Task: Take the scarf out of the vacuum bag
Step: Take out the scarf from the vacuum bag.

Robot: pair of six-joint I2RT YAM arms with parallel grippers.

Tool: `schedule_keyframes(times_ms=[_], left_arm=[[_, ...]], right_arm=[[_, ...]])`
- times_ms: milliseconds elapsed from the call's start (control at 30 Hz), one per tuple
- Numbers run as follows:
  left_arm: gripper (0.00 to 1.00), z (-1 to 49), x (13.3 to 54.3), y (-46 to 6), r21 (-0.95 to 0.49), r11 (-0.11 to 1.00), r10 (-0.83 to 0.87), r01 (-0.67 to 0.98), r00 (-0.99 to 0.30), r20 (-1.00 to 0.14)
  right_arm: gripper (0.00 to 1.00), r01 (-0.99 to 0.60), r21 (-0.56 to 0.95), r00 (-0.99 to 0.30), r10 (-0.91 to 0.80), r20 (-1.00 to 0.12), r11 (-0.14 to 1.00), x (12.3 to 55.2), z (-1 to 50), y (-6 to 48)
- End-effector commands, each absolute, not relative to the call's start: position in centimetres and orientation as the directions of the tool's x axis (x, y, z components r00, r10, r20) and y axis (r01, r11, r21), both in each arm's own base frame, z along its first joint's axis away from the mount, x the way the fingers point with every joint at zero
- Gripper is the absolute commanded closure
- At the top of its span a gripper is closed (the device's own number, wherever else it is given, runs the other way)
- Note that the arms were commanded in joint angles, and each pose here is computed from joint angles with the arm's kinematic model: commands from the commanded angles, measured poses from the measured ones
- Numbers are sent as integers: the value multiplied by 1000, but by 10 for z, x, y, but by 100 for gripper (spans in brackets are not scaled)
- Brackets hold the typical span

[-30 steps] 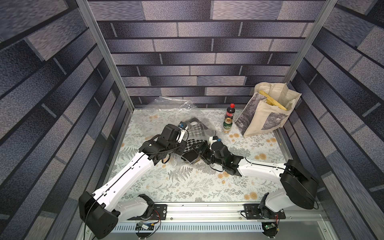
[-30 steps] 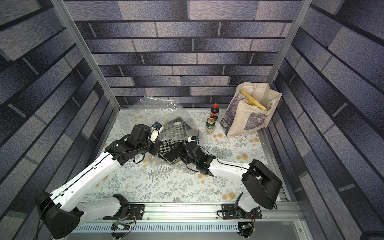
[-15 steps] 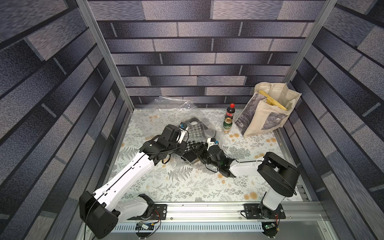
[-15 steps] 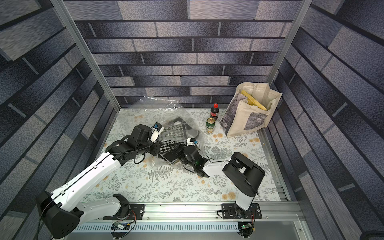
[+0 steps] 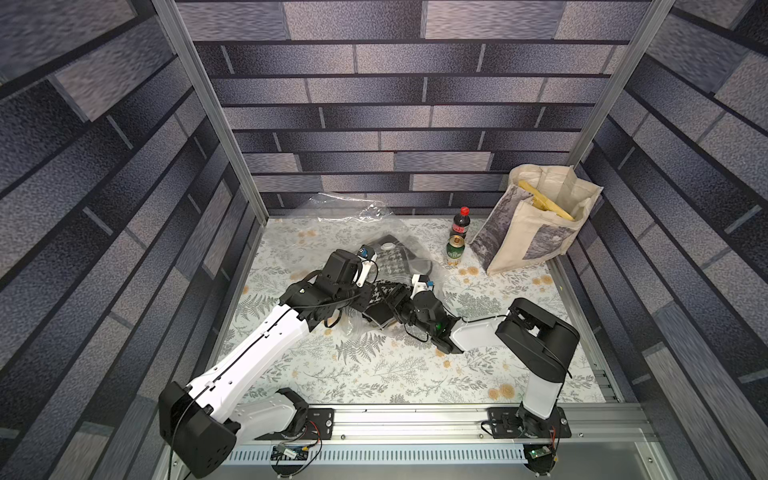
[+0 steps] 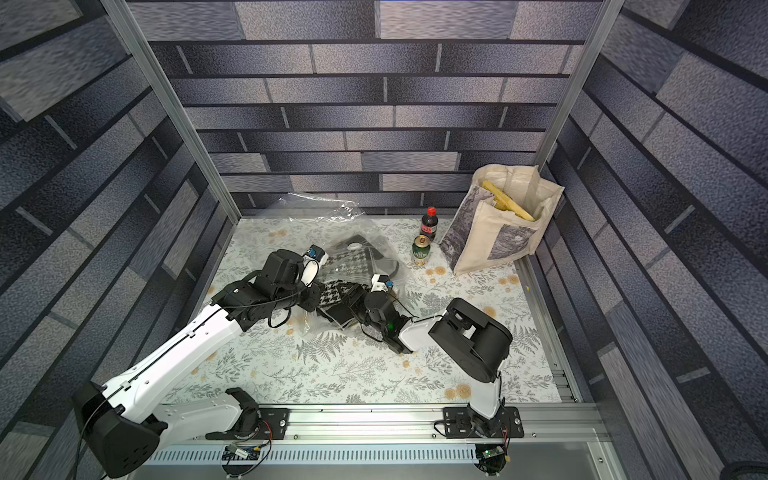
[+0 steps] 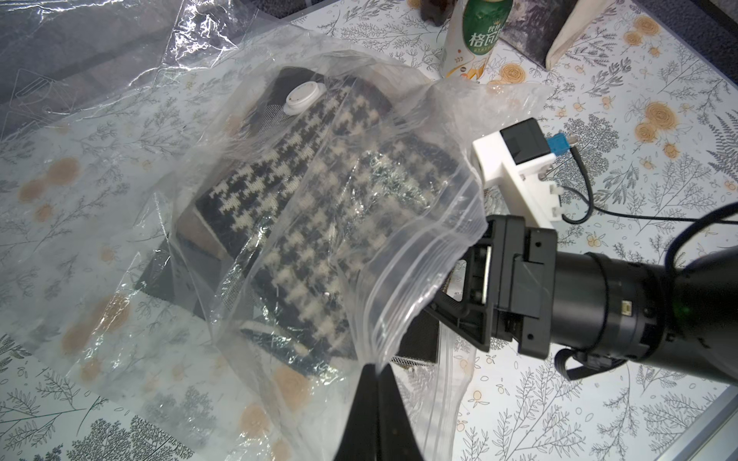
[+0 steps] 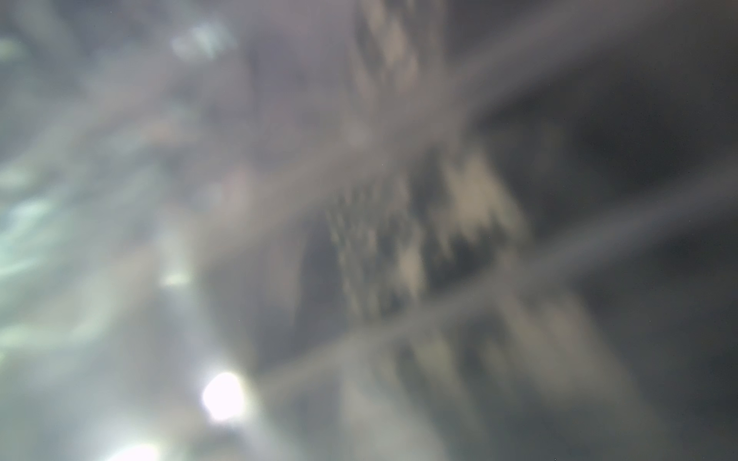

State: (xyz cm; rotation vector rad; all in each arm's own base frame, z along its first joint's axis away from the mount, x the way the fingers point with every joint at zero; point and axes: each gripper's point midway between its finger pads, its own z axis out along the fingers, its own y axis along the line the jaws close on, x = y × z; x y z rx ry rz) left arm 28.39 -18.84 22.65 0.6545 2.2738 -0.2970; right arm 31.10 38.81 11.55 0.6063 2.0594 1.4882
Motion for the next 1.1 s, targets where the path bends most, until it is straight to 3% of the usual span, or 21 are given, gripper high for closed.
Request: schedule_keyframes(times_ms=[0,533,1067], left_arm=[[100,228,282,-187,-20,843,360,537,-591,-722],[100,228,281,-188,-27,839,358,544,-588,-725],[100,229,279,-191,-14,832,372,555,-575,-729]], right_arm=[[12,96,950,-734,666,-134,297,320,105,383],[13,102,937,-606,768,-209,335,352,105,349],[13,86,965,-583,798,-153,248,388,105,358]])
